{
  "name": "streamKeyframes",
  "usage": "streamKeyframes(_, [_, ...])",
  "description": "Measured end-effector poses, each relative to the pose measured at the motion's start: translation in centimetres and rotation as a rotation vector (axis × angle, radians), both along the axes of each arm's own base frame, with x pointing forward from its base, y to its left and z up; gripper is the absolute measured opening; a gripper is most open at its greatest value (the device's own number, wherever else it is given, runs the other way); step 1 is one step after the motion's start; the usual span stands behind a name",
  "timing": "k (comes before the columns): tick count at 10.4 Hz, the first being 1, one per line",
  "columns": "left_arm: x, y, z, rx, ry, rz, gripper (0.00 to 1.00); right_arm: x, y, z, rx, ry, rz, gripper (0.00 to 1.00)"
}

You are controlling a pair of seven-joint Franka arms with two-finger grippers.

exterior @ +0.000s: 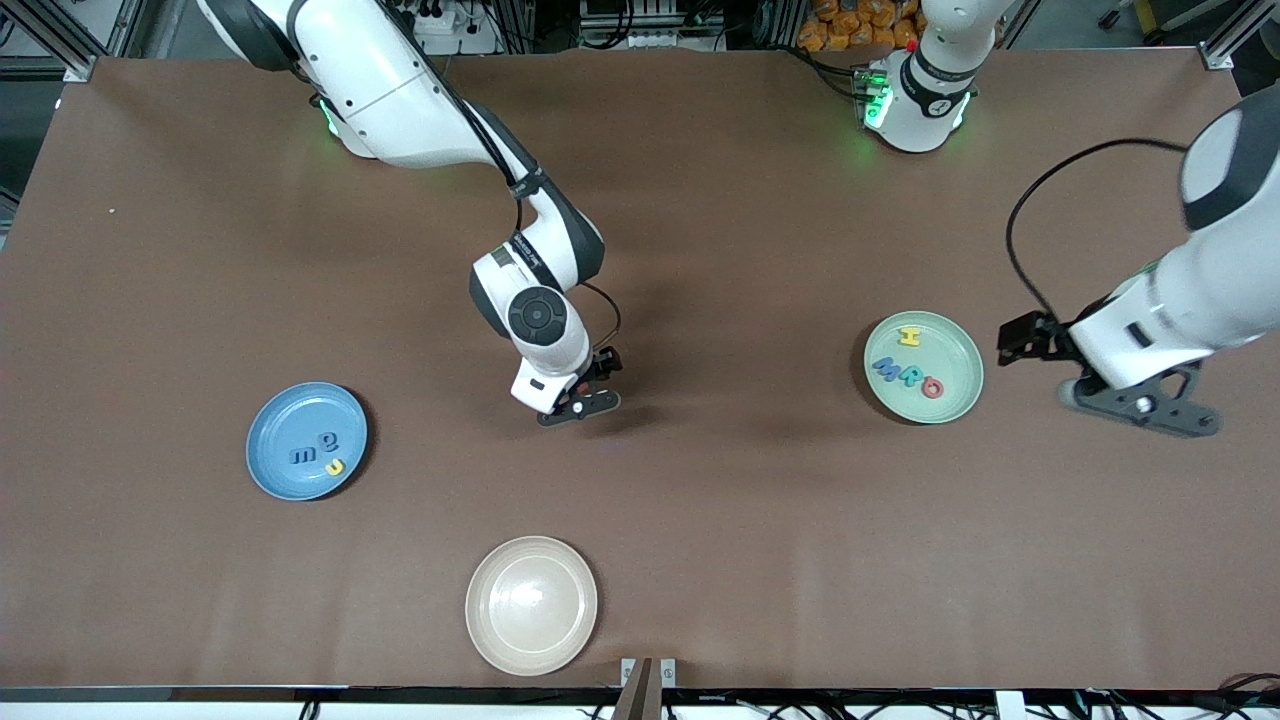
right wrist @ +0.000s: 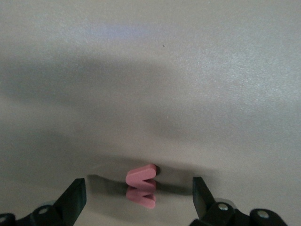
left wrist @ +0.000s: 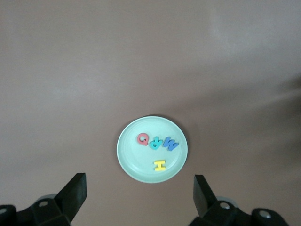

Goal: Sort upper and lower case letters into plates
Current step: 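Raise the left gripper away while the right gripper lifts the pink w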

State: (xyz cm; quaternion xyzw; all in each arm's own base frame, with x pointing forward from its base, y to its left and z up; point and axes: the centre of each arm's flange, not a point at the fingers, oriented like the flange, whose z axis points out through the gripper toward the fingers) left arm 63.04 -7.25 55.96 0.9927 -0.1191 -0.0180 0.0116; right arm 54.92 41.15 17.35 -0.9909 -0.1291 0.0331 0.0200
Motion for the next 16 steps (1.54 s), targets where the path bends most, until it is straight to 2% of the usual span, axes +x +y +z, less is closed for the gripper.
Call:
streamKeyframes(3, [-1.1, 1.1, 3.6, 0.049, -0.028, 0.107, 1.0, 0.0, -0.1, -0.2, -0.003, 0.001, -0.008, 0.99])
streamKeyframes(6, [-2.6, 0.4, 6.2, 0.113, -0.073, 0.134, 1.0, 0.3, -0.5, 0.1, -0.005, -0.002, -0.014, 0.56])
streamKeyframes(8, [-3.7, 0.0, 7.7, 0.075, -0.073, 0.153, 1.0, 0.3, -0.3, 0.5, -0.003, -0.003, -0.013, 0.32])
streamKeyframes(10, [-5.1, -1.1, 8.1, 0.067, -0.051, 0.151, 1.0, 0.2, -0.3, 0.7, -0.002, -0.004, -0.014, 0.28])
streamKeyframes(12, [-7.1, -1.6, 7.8, 0.079, -0.032, 0.144, 1.0, 0.7, -0.7, 1.1, 0.001, -0.016, -0.025, 0.28])
streamKeyframes(14, [-8.6, -1.6, 7.7, 0.076, -0.025, 0.145, 1.0, 3.1, -3.4, 3.0, 0.006, -0.045, -0.075, 0.27])
streamKeyframes(16, [-9.0, -1.5, 7.3, 0.076, -0.018, 0.148, 1.0, 6.5, -9.2, 4.5, -0.029, -0.066, -0.136, 0.27])
